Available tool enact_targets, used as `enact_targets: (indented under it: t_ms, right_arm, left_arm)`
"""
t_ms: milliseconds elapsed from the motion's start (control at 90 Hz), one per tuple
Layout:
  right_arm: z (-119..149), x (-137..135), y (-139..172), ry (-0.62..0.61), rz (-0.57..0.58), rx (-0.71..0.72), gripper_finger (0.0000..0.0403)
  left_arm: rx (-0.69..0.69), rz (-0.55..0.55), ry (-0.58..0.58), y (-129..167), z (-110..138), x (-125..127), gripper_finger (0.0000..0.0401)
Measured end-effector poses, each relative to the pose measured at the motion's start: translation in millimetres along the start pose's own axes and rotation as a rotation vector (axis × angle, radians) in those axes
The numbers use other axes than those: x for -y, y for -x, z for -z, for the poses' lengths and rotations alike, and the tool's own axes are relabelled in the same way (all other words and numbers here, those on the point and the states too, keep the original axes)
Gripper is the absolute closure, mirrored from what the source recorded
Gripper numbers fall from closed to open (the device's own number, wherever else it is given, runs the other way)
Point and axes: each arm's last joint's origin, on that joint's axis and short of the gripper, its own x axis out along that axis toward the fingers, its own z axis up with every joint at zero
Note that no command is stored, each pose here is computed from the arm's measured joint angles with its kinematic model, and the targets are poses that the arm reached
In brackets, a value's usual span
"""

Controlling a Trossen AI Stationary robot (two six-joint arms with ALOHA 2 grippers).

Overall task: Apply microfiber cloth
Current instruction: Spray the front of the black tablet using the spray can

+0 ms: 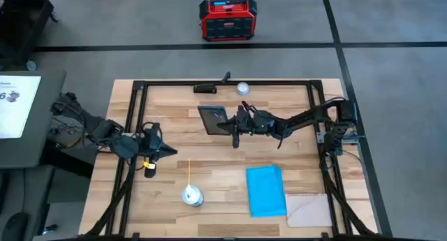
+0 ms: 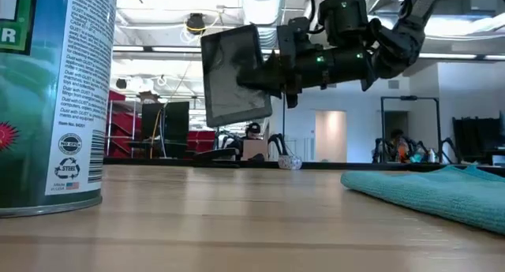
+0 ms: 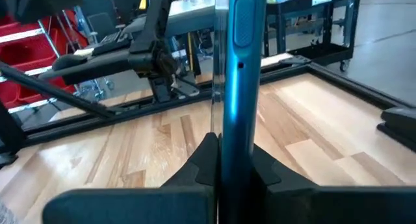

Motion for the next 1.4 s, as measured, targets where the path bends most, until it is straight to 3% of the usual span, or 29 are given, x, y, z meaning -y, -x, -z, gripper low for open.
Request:
enact_targets:
  t_ms: [367, 778, 1400]
  right_arm:
    - [-19, 10, -8, 0.035, -0.051, 0.066, 0.0393]
    - [-3, 15, -82, 0.07, -0.183, 0.049, 0.0393]
    - [-10, 35, -88, 0.085, -0.169, 0.028, 0.0393]
  left_arm:
    - [0.025, 0.098, -0.01, -10, -8, 11, 0.0401]
    - [0.003, 0.129, -0.002, -8, -14, 15, 0.0401]
    - [-0.318, 0.145, -0.118, -45, -59, 59, 0.0401]
